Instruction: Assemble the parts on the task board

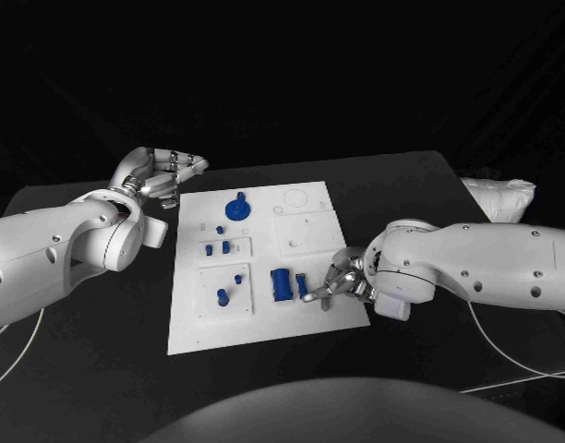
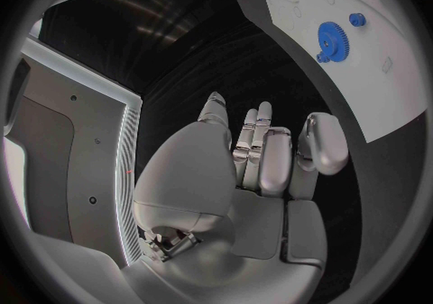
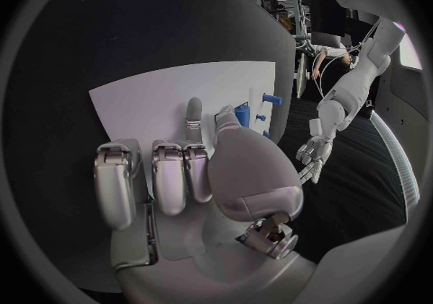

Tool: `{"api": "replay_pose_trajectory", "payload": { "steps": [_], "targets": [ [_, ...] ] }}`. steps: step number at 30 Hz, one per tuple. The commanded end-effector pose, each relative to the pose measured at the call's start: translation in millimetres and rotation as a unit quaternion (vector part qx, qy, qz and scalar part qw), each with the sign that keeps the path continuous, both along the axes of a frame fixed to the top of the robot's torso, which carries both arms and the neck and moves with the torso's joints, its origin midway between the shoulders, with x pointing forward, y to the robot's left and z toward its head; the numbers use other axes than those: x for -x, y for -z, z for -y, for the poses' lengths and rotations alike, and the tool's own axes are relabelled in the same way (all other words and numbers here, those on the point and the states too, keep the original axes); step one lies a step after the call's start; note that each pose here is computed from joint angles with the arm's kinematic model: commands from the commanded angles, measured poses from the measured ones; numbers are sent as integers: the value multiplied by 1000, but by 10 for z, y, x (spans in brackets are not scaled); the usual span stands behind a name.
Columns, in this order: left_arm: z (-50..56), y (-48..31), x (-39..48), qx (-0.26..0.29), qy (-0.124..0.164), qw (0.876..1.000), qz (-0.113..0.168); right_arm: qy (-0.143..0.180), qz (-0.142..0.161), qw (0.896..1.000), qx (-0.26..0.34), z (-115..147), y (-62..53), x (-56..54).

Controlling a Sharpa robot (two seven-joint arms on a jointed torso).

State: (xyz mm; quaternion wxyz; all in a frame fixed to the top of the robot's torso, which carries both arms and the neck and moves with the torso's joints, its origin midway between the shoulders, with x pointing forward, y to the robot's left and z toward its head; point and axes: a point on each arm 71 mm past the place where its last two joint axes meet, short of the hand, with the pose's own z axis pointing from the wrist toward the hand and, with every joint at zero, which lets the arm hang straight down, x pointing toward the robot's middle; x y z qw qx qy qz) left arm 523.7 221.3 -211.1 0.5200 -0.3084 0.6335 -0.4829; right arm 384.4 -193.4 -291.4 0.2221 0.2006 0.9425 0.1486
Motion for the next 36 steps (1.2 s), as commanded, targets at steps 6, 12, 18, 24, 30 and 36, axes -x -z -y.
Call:
{"api": "replay_pose_trajectory", "payload": {
  "steps": [6,12,18,24,30,36],
  "targets": [
    [33,-8,6,3,10,1000,1,-6,7,1000,9,-5,14,-31],
    [29,-8,7,3,10,1000,1,-8,9,1000,10,-17,18,-42],
    [29,-8,7,3,10,1000,1,-7,11,1000,10,-23,19,-50],
    [30,-8,6,3,10,1000,1,-7,12,1000,11,-24,19,-55],
    [27,-8,5,3,9,1000,1,-9,14,1000,12,-28,17,-55],
    [27,-8,5,3,9,1000,1,-5,24,1000,6,-33,5,-59]
  ]
}}
